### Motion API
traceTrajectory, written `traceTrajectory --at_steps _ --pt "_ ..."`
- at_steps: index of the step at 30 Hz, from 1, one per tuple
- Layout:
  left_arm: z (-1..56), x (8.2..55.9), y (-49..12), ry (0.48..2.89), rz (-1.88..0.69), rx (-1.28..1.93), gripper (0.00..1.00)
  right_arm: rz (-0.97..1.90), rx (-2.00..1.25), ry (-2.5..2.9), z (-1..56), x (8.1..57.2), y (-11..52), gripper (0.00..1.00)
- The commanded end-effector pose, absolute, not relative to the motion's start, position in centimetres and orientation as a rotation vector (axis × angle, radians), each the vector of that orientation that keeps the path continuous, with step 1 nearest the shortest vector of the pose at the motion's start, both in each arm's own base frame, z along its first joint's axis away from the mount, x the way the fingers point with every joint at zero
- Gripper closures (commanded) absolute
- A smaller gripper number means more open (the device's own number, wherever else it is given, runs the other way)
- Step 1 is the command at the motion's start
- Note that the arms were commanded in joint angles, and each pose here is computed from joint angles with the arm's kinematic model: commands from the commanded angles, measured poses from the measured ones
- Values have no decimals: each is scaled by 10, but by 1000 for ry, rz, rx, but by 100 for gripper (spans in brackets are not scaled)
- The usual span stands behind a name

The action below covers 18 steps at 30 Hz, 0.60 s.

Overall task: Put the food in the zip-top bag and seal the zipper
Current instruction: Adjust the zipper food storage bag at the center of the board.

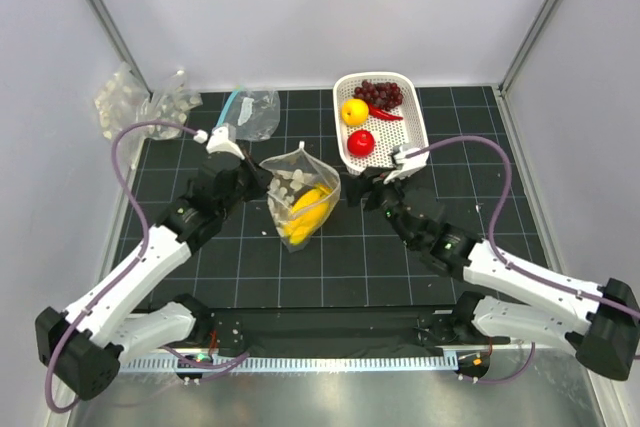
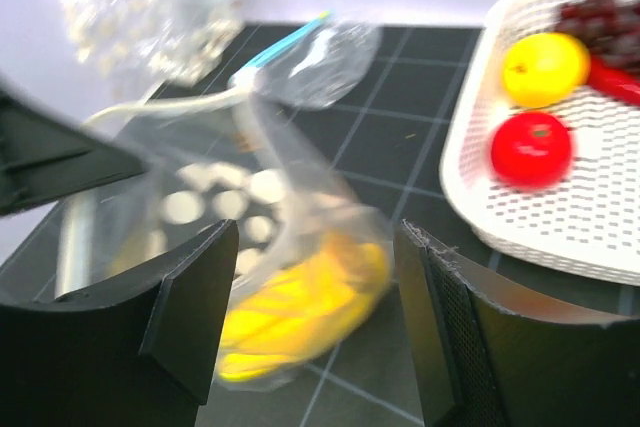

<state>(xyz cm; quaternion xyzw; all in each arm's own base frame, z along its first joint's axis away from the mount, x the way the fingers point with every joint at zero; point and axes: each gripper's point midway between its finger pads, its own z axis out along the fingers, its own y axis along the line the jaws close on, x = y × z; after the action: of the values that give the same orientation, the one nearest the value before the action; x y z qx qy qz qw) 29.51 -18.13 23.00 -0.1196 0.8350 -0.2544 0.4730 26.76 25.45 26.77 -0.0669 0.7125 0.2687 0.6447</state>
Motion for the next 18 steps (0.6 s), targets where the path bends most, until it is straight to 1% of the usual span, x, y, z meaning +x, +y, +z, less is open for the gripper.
traceTrajectory --at_steps 1,6,9,15,17,18 --pt "248 296 -145 1936 -493 -403 99 566 55 1566 287 280 211 31" --pt "261 290 -123 1853 -447 -456 100 535 153 1606 278 291 183 34" --pt "261 291 -132 1855 -477 -410 100 507 166 1661 267 303 176 33" --pt "243 303 -161 1964 -511 -310 100 458 169 1769 244 324 176 29" --pt "236 305 -167 1996 -517 -291 100 438 162 1787 240 328 174 26" --pt "236 305 -169 2002 -521 -283 100 422 163 1800 238 333 174 22"
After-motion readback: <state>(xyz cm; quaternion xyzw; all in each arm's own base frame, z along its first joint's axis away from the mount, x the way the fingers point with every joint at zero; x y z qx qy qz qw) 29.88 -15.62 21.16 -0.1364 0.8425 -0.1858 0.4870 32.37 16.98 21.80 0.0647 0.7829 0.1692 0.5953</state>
